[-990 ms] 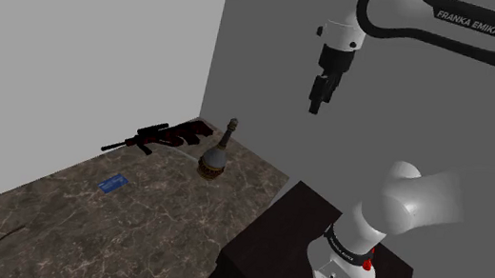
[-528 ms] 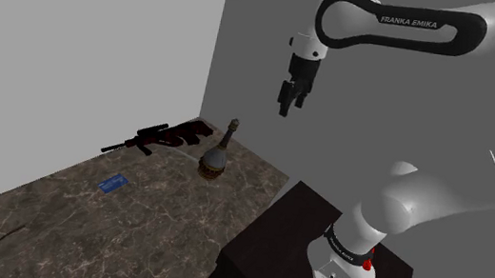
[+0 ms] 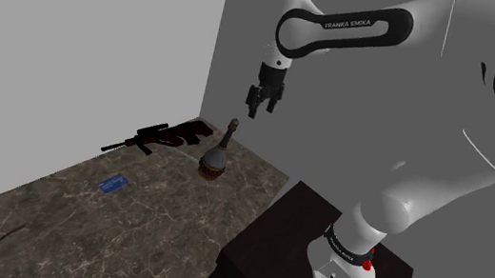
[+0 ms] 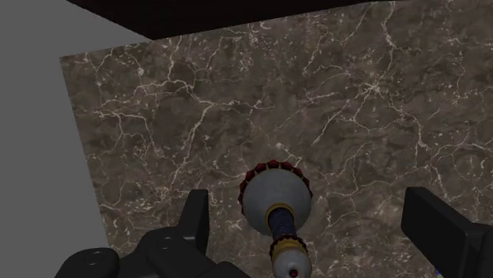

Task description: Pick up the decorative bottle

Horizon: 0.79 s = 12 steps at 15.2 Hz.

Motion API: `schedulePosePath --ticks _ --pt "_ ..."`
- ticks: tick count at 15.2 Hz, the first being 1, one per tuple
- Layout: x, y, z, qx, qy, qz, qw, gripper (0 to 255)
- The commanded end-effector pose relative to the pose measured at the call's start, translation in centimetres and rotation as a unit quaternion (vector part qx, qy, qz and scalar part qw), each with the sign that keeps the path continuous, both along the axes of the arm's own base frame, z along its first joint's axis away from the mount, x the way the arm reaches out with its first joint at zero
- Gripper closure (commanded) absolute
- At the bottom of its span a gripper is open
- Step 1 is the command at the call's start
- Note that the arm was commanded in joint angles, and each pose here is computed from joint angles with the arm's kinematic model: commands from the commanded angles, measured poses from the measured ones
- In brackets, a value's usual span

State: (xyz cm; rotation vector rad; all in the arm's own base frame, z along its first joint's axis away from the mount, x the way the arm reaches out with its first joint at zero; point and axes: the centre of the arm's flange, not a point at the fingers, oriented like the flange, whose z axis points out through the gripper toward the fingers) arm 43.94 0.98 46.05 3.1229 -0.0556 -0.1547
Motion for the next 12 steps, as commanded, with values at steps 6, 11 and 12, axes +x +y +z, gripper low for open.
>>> schedulePosePath --ticks 6,11,12 --pt "7.1 -0.5 -5.5 0.029 -0.009 -0.034 0.9989 0" --pt "8.1 -0.6 -8.3 0.033 -0.01 -0.039 0.9987 0" --pt "8.1 -0.6 -8.8 0.033 -0.01 -0.039 0.9987 0"
